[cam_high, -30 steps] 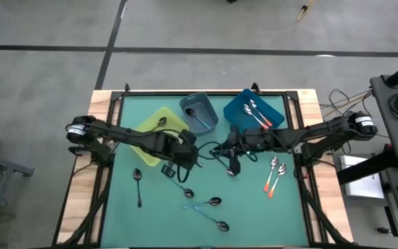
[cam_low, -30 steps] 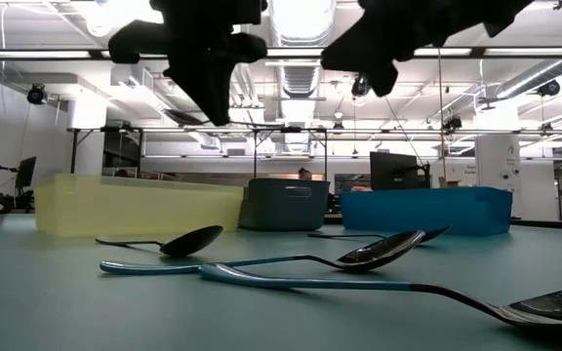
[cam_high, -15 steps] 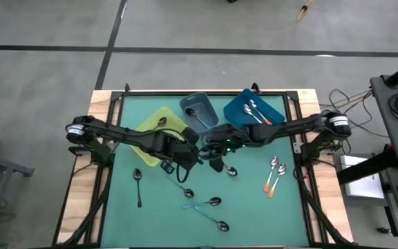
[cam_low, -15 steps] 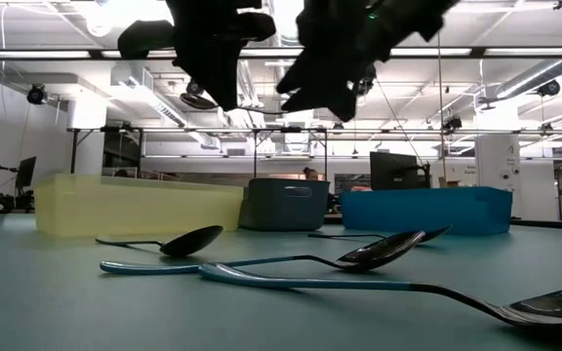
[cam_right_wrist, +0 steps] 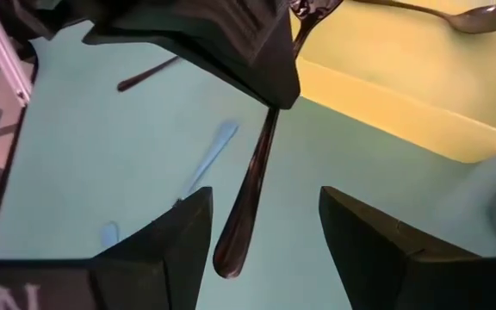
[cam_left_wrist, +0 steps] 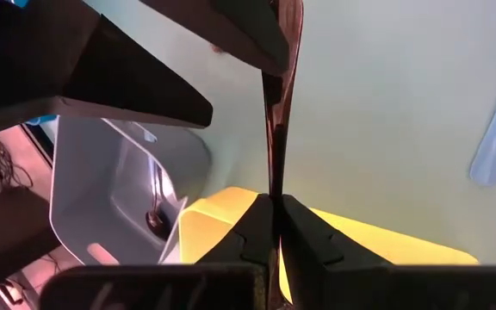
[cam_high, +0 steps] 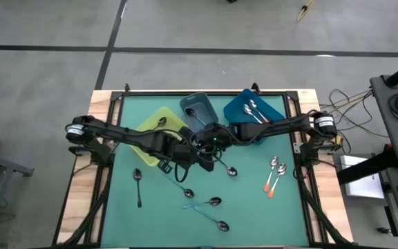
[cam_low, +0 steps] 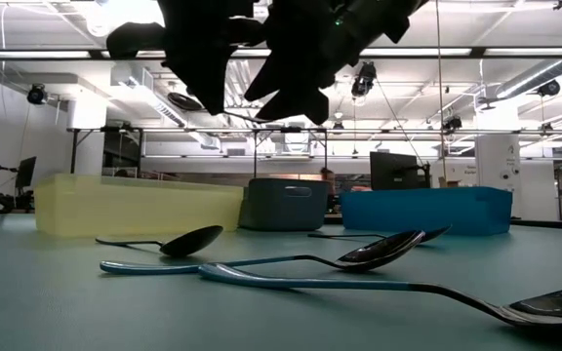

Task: Sort silverware by color (type)
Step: Put the black spoon into the yellow bin

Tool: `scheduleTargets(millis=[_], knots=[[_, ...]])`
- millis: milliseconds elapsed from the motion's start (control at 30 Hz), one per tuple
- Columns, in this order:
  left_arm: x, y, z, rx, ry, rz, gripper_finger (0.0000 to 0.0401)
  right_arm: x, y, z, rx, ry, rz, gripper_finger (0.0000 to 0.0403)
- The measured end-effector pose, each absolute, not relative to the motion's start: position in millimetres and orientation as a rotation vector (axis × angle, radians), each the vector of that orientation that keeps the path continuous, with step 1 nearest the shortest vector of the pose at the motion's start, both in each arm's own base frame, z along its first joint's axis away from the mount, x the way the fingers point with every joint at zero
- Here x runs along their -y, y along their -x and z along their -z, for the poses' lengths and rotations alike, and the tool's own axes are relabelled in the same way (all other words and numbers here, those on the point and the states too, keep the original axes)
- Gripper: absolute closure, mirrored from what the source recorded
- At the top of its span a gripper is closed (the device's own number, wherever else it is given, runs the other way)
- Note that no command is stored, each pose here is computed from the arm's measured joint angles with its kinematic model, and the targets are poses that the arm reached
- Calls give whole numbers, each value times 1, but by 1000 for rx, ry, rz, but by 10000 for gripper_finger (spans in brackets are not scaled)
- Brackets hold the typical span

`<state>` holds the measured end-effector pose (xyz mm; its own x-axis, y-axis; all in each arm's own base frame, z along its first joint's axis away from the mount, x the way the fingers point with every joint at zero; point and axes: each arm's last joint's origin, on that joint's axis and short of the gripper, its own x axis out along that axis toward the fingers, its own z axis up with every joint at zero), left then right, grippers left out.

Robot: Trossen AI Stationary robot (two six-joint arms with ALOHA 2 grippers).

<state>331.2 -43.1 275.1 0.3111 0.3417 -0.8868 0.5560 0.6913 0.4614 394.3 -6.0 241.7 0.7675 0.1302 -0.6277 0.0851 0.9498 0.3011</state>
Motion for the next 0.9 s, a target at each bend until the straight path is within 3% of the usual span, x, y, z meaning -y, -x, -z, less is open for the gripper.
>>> scheduleTargets(millis=[733, 900], knots=[[39, -334, -278, -1290, -949, -10, 401, 10, -392, -243, -695, -133, 43, 197], [38, -330, -277, -1313, -920, -20, 401, 10, -377, -266, -671, -59, 17, 203]])
